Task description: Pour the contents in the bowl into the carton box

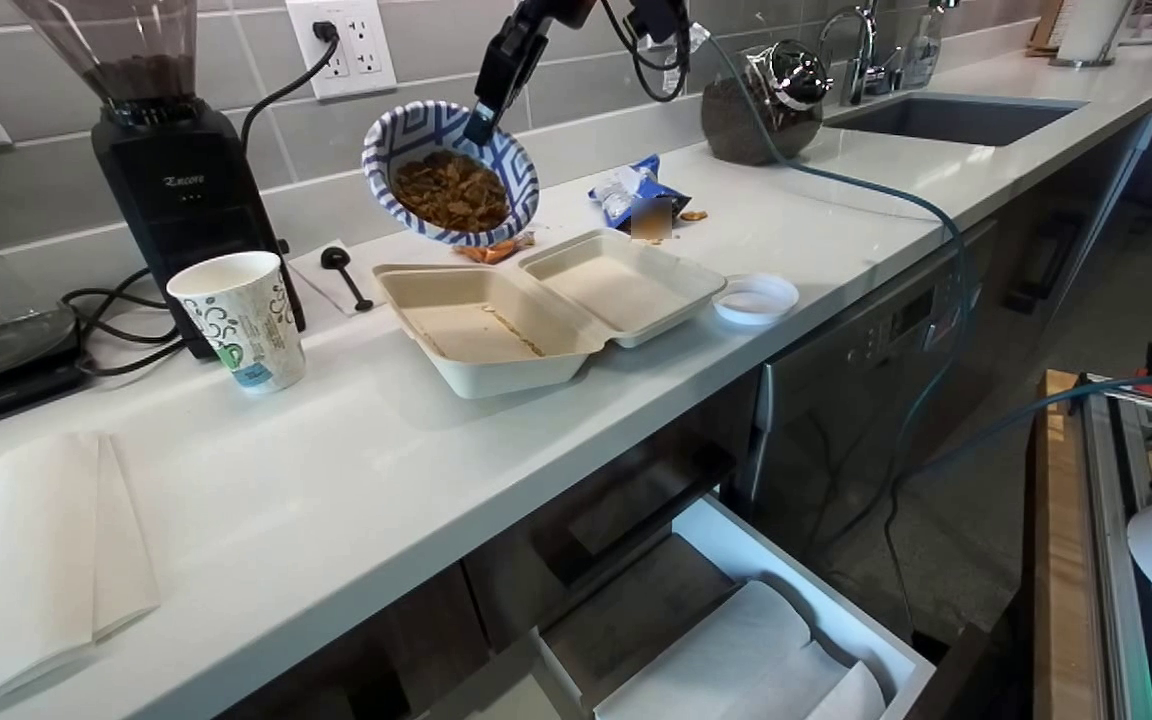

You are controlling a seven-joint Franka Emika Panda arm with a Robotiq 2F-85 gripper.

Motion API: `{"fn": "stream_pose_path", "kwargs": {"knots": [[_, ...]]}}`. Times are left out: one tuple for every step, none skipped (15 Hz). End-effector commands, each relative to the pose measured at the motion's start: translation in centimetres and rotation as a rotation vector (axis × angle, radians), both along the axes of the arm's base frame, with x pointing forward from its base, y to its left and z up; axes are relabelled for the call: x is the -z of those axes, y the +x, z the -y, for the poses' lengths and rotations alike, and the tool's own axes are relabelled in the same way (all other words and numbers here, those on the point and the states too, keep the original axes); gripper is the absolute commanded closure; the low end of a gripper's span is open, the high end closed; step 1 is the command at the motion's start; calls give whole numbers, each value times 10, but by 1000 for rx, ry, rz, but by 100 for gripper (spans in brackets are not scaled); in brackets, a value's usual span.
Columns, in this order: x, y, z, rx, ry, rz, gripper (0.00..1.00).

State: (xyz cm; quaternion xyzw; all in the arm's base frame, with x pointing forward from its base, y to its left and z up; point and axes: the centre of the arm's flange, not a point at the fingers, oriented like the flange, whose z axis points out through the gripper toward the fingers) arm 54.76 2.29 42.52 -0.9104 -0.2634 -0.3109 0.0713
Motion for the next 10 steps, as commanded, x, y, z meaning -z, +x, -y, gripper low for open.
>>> {"fn": "stream_pose_path", "kwargs": {"knots": [[4,-19,1,-20,-17,72,97],[4,-21,1,-28,-23,89,97],[3,-23,2,-32,-29,100,97],[2,-24,2,-38,-33,111,97],[1,-26,3,-44,-36,121,97],[1,-28,4,-47,-39,129,97],[0,-29,6,-52,-43,138,97],[-1,-31,7,-57,-45,146,97],[-2,-32,8,-61,-47,154,97],[-3,-35,10,-67,-47,165,97]]}}
